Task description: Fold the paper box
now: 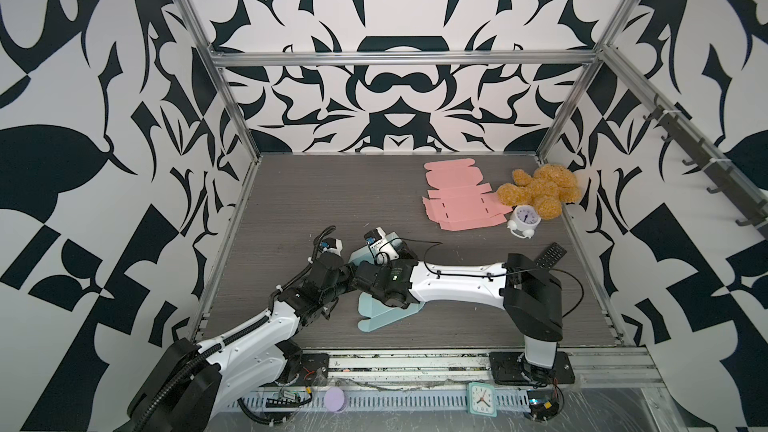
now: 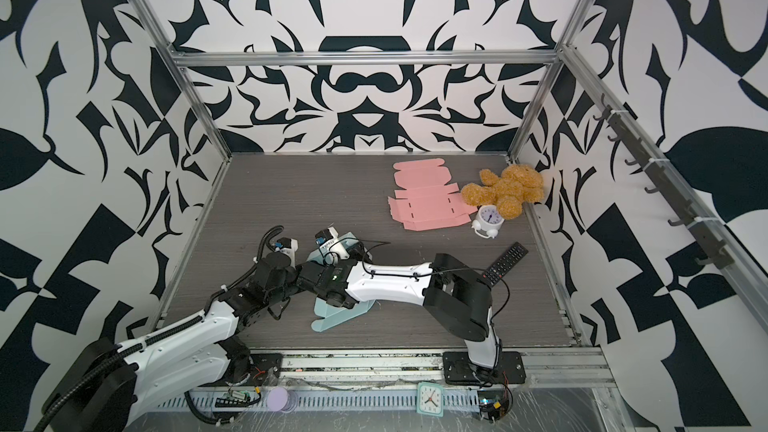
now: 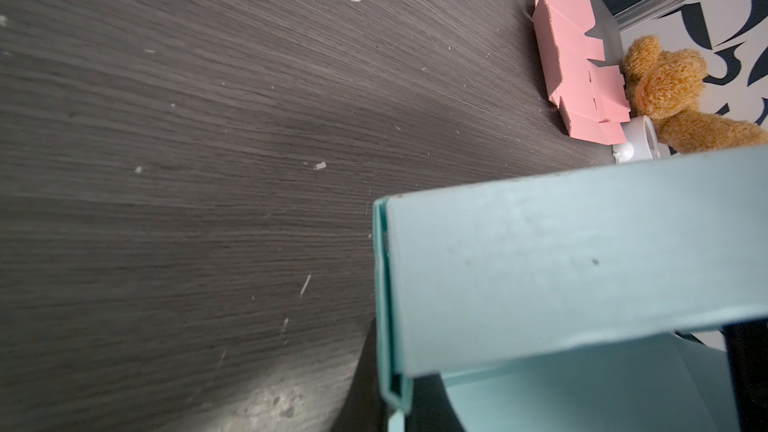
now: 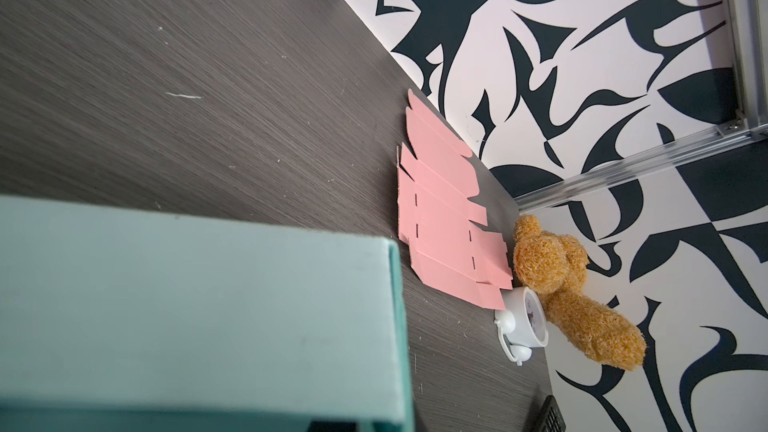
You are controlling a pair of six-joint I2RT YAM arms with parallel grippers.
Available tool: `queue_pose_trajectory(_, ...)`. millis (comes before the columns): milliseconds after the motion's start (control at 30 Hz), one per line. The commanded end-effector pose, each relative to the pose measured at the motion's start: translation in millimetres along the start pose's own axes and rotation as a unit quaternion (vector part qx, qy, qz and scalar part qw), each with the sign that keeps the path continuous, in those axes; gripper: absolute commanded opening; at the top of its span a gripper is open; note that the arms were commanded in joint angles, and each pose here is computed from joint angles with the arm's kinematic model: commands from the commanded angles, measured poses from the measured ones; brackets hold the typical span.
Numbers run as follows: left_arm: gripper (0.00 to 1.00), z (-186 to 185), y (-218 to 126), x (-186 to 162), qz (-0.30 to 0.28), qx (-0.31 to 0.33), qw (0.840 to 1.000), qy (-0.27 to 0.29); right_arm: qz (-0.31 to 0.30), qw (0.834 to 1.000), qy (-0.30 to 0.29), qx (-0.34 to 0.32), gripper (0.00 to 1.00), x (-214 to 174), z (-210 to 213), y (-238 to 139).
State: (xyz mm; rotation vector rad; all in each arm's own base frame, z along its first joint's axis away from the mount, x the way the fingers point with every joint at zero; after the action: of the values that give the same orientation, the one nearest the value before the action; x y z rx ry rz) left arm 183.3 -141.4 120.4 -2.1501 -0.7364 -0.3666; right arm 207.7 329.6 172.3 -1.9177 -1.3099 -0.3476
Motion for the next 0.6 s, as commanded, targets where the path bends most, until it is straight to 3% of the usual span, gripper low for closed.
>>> queue_pose_trajectory(0,0.0,-7.1,-0.5,4.1,-0.012,-0.021,1.0,0.008,0.008,0.999,-0.036,-0.01,0.09,-5.6,-12.1,-0.8)
queue_pose_trajectory(267,0.0,-8.0,-1.2,5.0,-0.014,-0.022,1.0,0.007,0.005,0.999,-0.034,-0.005,0.04,-4.9,-12.0,-2.0)
queue_pose_trajectory(567,0.0,-5.9,-1.7,3.9,-0.014,-0.018,1.0,0.006,-0.006,1.0,-0.022,0.011,0.21,-1.7,-12.3,-9.0)
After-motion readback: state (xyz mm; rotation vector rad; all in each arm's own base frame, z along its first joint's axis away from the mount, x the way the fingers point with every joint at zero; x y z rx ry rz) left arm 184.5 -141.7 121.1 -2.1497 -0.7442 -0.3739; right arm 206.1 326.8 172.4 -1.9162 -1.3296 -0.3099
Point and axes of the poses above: each gripper's point midway between its finger pads, its own y axis out along the fingers, its own z axis along the line the jaws close on, x = y × z, the point moved 8 cm from there along -y, back along the fingers, and after that the axes turned 3 degrees about -y, right-handed, at the moved point
